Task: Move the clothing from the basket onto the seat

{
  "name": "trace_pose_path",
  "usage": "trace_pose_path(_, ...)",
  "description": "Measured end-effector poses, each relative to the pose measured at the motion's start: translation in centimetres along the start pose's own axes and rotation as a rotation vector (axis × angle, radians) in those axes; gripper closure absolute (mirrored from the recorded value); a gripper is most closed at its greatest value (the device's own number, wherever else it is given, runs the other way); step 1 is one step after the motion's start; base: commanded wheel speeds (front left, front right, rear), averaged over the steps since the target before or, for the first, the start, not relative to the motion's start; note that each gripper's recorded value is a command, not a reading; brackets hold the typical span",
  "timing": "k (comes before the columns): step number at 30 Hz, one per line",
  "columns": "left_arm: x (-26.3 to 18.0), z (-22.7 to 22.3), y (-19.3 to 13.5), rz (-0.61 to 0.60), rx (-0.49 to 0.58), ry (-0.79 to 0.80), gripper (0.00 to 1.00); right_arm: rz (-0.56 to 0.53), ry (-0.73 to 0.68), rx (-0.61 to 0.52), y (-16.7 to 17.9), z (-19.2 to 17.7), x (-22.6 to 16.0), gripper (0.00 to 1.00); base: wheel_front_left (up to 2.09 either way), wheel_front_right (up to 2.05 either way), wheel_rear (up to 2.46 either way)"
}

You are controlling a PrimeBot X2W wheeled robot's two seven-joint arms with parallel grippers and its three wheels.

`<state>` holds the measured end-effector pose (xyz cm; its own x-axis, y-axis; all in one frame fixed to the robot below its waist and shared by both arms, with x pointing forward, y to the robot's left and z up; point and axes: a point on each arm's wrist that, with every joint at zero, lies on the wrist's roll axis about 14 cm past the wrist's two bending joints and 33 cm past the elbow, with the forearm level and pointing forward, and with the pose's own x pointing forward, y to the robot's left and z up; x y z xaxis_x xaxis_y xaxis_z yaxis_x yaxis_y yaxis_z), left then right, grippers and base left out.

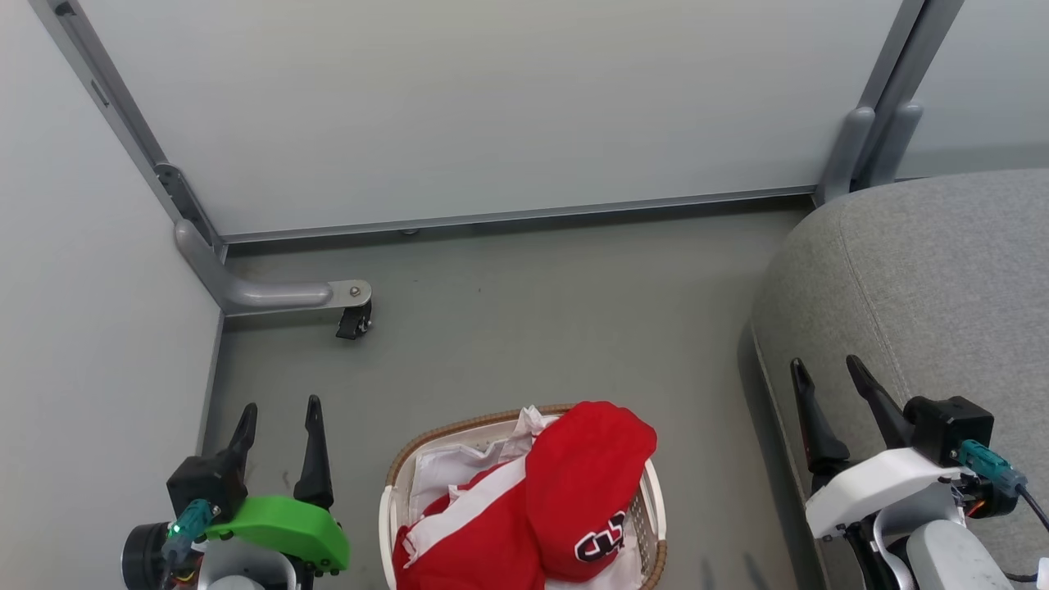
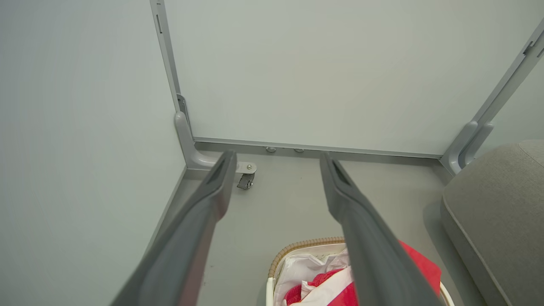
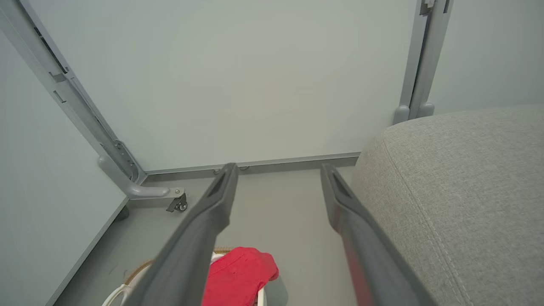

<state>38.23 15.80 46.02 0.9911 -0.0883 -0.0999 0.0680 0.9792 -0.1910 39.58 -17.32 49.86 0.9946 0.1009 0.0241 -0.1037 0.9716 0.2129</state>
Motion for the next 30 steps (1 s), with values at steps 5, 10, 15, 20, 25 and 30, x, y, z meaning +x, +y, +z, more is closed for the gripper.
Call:
trace_pose_path(5,-0.1,-0.3,-0.3,-0.008,0.024,0.003,0.0,0.004,0.004,-0.036,0.0,-0.3,-0.2,0.0,0.0,0.0,0.0)
trace_pose_path(10,0.2,-1.0,-0.7,-0.023,0.056,0.019,0.0,0.013,0.008,-0.069,0.1,-0.6,0.2,0.0,0.0,0.0,0.0)
trace_pose_path(15,1.5,-2.1,-1.3,-0.051,0.064,0.046,0.0,0.037,-0.021,-0.106,0.7,0.1,1.8,0.0,0.0,0.0,0.0)
trace_pose_path(20,3.5,-3.1,-2.7,-0.111,0.085,0.07,0.0,0.06,-0.041,-0.137,1.3,0.3,3.8,0.0,0.0,0.0,0.0)
trace_pose_path(25,5.8,-5.3,-4.3,-0.183,0.111,0.12,0.0,0.076,-0.053,-0.161,1.5,0.0,6.0,0.0,0.0,0.0,0.0)
trace_pose_path(30,8.2,-7.8,-6.2,-0.266,0.143,0.171,0.0,0.08,-0.062,-0.187,1.3,-0.6,8.1,0.0,0.0,0.0,0.0)
